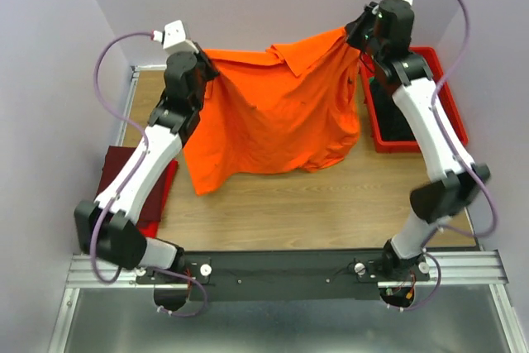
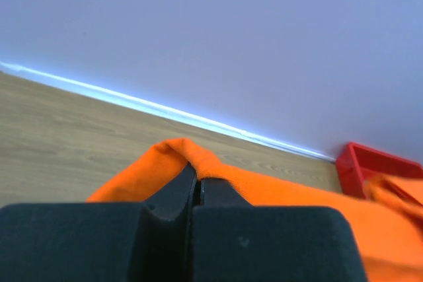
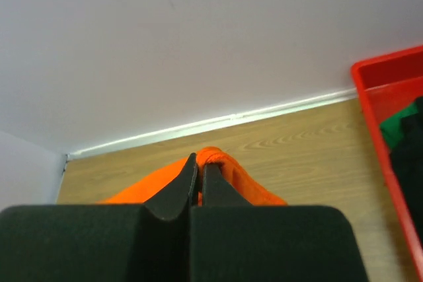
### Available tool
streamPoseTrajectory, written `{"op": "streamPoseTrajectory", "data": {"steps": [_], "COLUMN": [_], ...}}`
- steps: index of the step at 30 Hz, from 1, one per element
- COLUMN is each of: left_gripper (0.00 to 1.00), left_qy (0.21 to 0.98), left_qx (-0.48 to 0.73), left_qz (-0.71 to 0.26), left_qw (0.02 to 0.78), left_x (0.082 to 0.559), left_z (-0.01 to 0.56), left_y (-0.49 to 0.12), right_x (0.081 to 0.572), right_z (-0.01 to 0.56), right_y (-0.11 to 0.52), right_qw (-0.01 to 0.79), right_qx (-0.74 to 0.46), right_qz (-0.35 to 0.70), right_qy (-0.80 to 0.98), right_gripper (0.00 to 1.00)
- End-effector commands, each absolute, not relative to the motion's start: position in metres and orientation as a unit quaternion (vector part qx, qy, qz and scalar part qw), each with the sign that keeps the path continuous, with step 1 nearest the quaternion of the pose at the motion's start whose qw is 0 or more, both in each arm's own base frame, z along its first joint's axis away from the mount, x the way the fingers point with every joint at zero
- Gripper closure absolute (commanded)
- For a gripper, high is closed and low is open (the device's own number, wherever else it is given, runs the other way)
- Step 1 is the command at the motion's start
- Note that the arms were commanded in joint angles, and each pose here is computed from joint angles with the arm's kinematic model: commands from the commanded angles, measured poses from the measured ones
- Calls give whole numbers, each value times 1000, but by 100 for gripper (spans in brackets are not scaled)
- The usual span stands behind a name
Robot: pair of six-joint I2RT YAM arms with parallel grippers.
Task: Fold and stack the t-shirts
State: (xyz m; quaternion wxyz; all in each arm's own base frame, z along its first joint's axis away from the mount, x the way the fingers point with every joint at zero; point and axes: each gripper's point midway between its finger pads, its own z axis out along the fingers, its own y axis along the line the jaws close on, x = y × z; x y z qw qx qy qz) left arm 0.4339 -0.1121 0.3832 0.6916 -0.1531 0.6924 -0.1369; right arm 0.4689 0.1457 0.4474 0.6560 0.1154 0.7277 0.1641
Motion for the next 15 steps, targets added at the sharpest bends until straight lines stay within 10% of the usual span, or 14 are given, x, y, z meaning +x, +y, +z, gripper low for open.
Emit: {"op": "streamPoseTrajectory", "data": {"steps": [1,11,15], "left_gripper": [100,100,100], "left_qy": [657,591,611], "left_qx": [-100,-57,-56], "left_qz": [-175,-171,-169], "left_qw": [726,787,771], "left_x": [486,530,523], "left_z": [413,518,495], "left_y": [-125,-94,-94], "right_x": [521,557,558], "right_z": [465,536,483], "right_y": [167,142,141], "right_qw": [636,691,652], "right_qx": [84,82,97], "right_qz": [292,358,344], "right_qy": [709,623,669], "right_gripper": [99,99,99]}}
